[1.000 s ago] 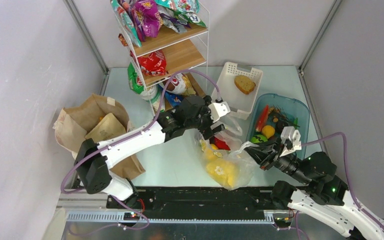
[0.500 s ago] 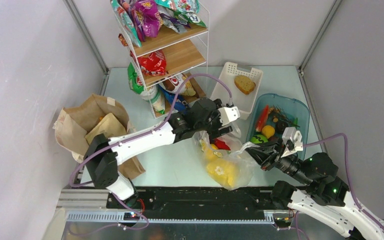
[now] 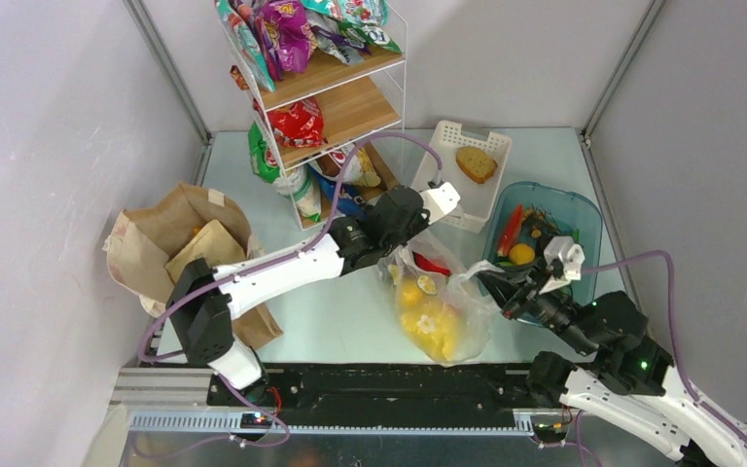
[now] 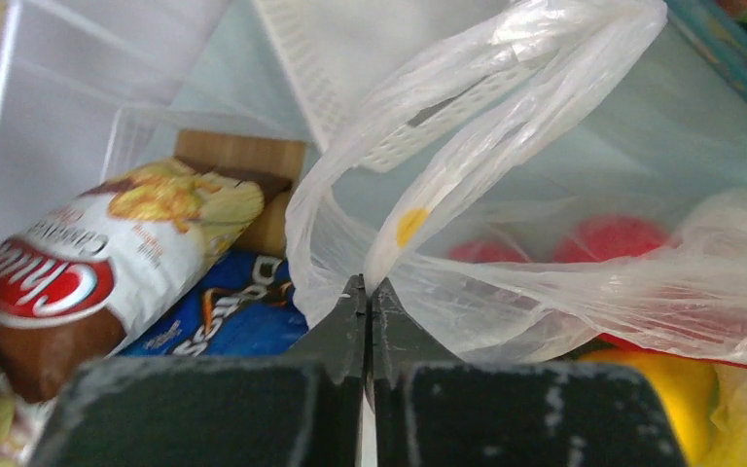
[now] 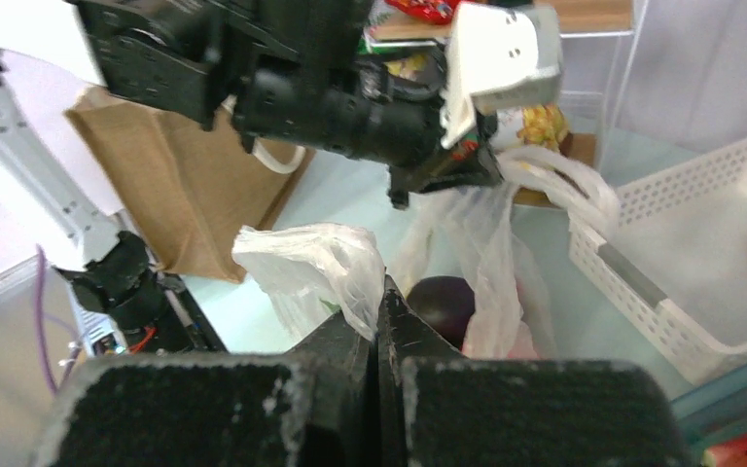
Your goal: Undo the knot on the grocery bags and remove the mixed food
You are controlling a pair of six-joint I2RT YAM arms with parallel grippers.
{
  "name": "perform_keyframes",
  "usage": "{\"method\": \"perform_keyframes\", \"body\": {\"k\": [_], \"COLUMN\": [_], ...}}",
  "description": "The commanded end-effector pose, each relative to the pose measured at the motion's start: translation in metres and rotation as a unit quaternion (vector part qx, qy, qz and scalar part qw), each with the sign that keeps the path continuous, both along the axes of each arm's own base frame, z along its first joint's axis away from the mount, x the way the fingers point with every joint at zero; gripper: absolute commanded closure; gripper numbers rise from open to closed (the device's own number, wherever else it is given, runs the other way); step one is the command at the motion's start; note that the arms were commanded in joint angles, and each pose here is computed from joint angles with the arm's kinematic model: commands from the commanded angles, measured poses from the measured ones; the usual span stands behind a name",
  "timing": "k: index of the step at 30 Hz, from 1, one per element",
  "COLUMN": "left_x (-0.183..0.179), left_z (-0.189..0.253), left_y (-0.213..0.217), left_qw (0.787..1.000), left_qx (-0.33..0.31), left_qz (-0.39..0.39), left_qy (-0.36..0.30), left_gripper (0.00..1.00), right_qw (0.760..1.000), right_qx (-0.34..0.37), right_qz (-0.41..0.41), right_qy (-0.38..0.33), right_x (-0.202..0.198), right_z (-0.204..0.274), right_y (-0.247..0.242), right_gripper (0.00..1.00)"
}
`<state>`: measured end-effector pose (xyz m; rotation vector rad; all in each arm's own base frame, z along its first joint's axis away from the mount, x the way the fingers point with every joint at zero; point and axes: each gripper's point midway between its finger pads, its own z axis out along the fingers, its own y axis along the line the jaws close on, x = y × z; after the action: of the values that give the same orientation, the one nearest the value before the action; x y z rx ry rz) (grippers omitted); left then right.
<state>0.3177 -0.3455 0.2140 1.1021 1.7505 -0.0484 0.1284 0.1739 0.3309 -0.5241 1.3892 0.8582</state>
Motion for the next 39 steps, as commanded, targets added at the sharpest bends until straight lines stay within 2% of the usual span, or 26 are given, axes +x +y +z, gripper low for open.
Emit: {"method": "perform_keyframes", "body": {"k": [1,5,9,10,12,20,22,24,25,26,27,28,29,30,31,32,33,35,39], "left_x": [0.015,0.001,-0.012,-0.016,-0.023,-0.053,-0.064,-0.075,-0.08,-0.084,-0.091,-0.094,-0.1,-0.102,-0.106,-0.109,-0.112,-0.115,-0.114], "left_z": [0.093,0.127,0.141,0.15,0.148,0.091,0.083,0.077,0.075,0.078,0.083,0.085,0.093,0.103,0.108,0.12,0.125,0.142,0.157], "left_y": [0.043,0.077,0.111,0.123,0.137,0.166,0.165,0.16,0.156,0.157,0.153,0.152,0.149,0.148,0.145,0.143,0.139,0.132,0.118], "left_qw": [0.979,0.957,0.929,0.922,0.911,0.899,0.899,0.901,0.903,0.904,0.905,0.906,0.905,0.905,0.904,0.902,0.901,0.898,0.904], "left_qx": [-0.133,-0.225,-0.317,-0.341,-0.368,-0.388,-0.393,-0.394,-0.392,-0.395,-0.398,-0.398,-0.403,-0.407,-0.409,-0.416,-0.417,-0.423,-0.41], "left_qz": [0.141,0.173,0.189,0.185,0.186,0.191,0.175,0.151,0.135,0.126,0.103,0.094,0.075,0.065,0.05,0.039,0.024,0.004,-0.019], "left_qy": [-0.066,-0.055,-0.008,-0.006,0.008,0.067,0.085,0.101,0.11,0.108,0.112,0.112,0.112,0.107,0.111,0.108,0.115,0.118,0.12], "left_gripper": [1.0,1.0,1.0,1.0,1.0,0.99,0.92,0.71,0.55,0.46,0.32,0.26,0.18,0.15,0.1,0.09,0.06,0.02,0.0], "right_qw": [0.998,0.997,0.998,0.997,0.997,0.998,0.998,0.998,0.997,0.997,0.996,0.995,0.995,0.994,0.993,0.992,0.992,0.99,0.986], "right_qx": [-0.008,-0.028,-0.022,-0.015,-0.017,0.004,-0.005,-0.02,-0.028,-0.034,-0.037,-0.039,-0.038,-0.036,-0.033,-0.031,-0.024,-0.019,-0.012], "right_qz": [-0.057,-0.076,-0.062,-0.079,-0.081,-0.053,-0.053,-0.058,-0.06,-0.06,-0.06,-0.063,-0.066,-0.076,-0.082,-0.093,-0.098,-0.111,-0.134], "right_qy": [0.016,0.016,-0.001,-0.007,-0.003,-0.022,-0.011,0.013,0.031,0.045,0.05,0.059,0.064,0.068,0.073,0.076,0.074,0.08,0.101], "right_x": [0.027,0.049,0.071,0.081,0.102,0.143,0.148,0.151,0.152,0.151,0.149,0.146,0.145,0.141,0.139,0.134,0.128,0.12,0.104], "right_z": [0.01,0.018,0.044,0.057,0.066,0.089,0.08,0.066,0.056,0.048,0.046,0.042,0.041,0.041,0.041,0.042,0.046,0.047,0.042], "right_y": [0.004,0.015,0.025,0.017,0.018,0.003,0.0,-0.002,-0.003,-0.004,-0.004,-0.006,-0.007,-0.011,-0.013,-0.018,-0.021,-0.027,-0.038], "right_gripper": [1.0,1.0,1.0,1.0,1.0,1.0,1.0,0.98,0.92,0.88,0.8,0.76,0.64,0.58,0.44,0.38,0.27,0.16,0.06]}}
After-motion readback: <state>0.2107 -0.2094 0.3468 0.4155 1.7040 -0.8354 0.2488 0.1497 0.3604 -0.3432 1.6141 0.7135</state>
